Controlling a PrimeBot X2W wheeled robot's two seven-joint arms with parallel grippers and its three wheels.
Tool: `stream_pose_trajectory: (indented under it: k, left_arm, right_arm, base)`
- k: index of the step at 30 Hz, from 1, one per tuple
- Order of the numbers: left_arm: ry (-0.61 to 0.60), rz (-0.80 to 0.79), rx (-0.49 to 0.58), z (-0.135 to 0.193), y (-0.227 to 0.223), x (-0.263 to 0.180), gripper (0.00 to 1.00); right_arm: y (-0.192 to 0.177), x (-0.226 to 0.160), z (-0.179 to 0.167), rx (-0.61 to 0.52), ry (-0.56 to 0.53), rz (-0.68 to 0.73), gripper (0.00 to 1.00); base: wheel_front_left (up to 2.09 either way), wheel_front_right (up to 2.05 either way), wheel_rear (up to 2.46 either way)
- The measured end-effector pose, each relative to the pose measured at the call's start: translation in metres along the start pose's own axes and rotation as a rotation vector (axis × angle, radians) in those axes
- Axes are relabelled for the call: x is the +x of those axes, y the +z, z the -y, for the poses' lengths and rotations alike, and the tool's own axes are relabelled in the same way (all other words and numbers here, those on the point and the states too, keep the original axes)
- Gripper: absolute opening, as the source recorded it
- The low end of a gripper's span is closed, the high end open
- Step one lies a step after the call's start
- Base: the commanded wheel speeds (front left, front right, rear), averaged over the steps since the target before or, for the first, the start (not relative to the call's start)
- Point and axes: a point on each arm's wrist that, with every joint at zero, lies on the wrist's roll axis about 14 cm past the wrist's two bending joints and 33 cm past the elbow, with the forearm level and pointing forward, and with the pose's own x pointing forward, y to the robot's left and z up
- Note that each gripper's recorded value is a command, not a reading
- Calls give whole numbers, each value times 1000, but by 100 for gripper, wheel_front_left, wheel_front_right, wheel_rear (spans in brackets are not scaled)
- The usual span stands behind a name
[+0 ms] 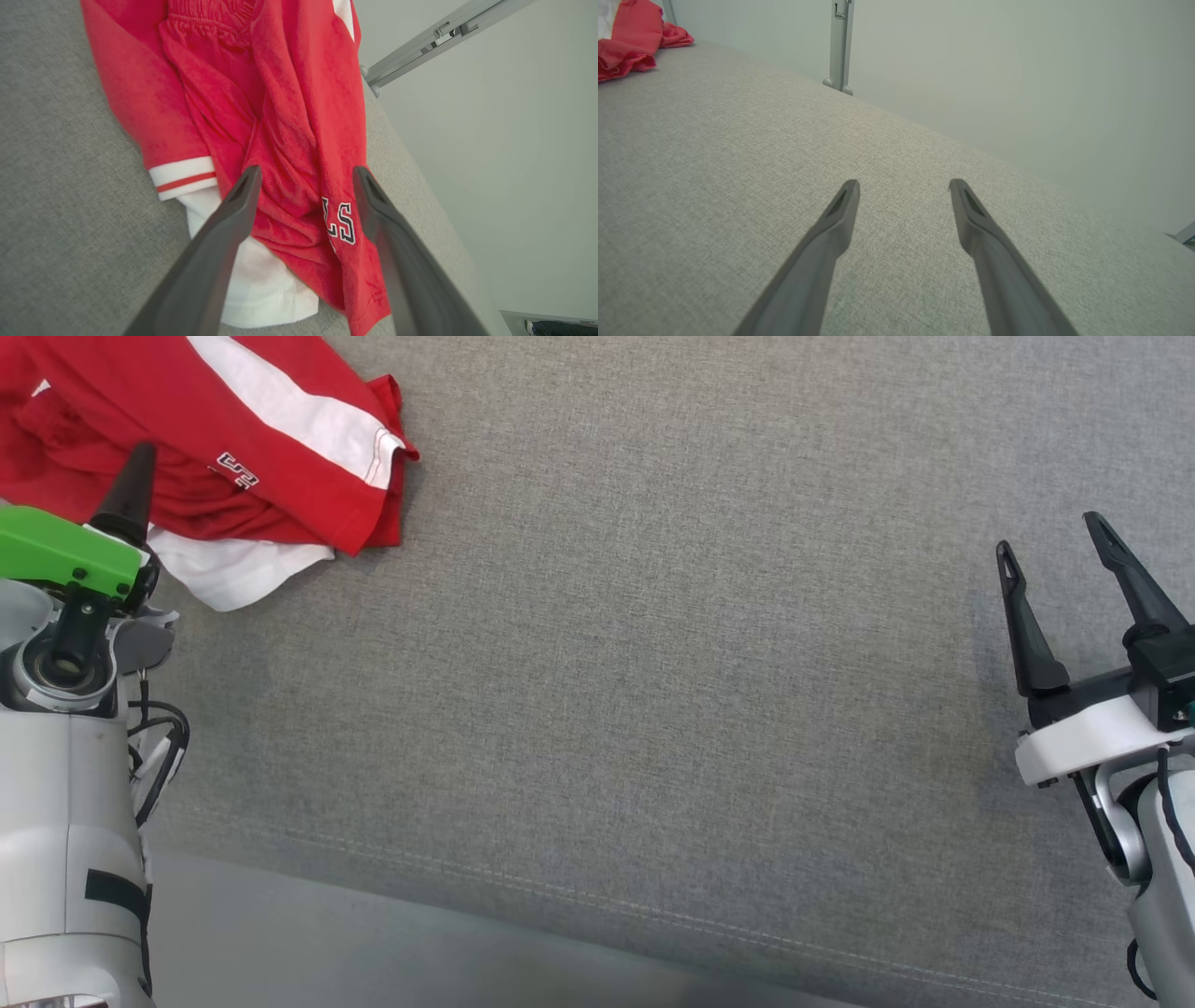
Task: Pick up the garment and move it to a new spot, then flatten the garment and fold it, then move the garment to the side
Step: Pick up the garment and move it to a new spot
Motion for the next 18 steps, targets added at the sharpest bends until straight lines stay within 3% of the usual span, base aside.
stream_pose_trajectory:
  k: [18]
  left_arm:
    - [10, -73, 4, 6, -19, 31, 100]
  right_arm:
    - [-19, -8, 10, -4, -20, -63, 100]
  base:
    - [0, 0, 0]
